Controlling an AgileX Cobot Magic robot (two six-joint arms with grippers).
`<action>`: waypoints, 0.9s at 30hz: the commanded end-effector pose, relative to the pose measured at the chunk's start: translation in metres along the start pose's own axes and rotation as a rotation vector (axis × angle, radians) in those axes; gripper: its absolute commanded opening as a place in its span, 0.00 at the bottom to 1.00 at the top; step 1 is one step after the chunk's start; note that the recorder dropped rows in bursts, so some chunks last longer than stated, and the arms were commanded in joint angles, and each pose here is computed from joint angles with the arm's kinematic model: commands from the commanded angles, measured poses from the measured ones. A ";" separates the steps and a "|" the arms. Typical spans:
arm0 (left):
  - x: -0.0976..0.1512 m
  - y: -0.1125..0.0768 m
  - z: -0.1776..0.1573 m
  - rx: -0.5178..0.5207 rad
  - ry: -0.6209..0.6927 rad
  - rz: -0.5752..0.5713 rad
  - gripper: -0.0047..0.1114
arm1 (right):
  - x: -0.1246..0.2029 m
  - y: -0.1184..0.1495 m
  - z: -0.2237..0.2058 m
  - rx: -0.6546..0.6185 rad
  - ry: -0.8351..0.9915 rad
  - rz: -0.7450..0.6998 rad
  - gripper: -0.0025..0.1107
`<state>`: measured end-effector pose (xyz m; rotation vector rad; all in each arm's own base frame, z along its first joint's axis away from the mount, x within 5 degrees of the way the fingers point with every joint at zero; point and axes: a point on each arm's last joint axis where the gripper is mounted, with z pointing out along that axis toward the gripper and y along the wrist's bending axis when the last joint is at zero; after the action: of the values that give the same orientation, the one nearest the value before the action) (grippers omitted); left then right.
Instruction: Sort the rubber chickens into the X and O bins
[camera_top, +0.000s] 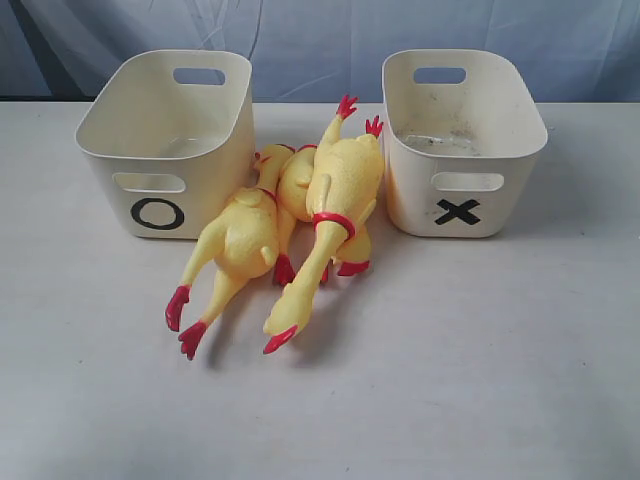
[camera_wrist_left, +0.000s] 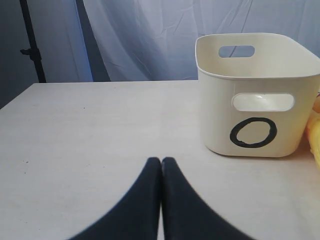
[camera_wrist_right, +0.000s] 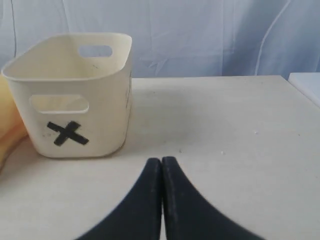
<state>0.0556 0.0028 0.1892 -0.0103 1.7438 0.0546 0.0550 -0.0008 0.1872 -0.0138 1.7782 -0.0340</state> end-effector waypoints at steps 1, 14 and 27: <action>-0.002 0.000 -0.001 0.003 -0.022 -0.005 0.04 | -0.033 -0.002 -0.007 0.013 -0.383 0.026 0.02; -0.002 0.000 -0.001 0.003 -0.022 -0.005 0.04 | -0.161 0.012 -0.152 -0.163 -1.732 -0.110 0.02; -0.002 0.000 -0.001 0.003 -0.022 -0.005 0.04 | -0.264 0.068 -0.009 -0.960 -0.275 0.158 0.02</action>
<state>0.0556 0.0028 0.1892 -0.0103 1.7438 0.0546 0.0655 0.0513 0.4678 -0.3793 1.1070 0.5957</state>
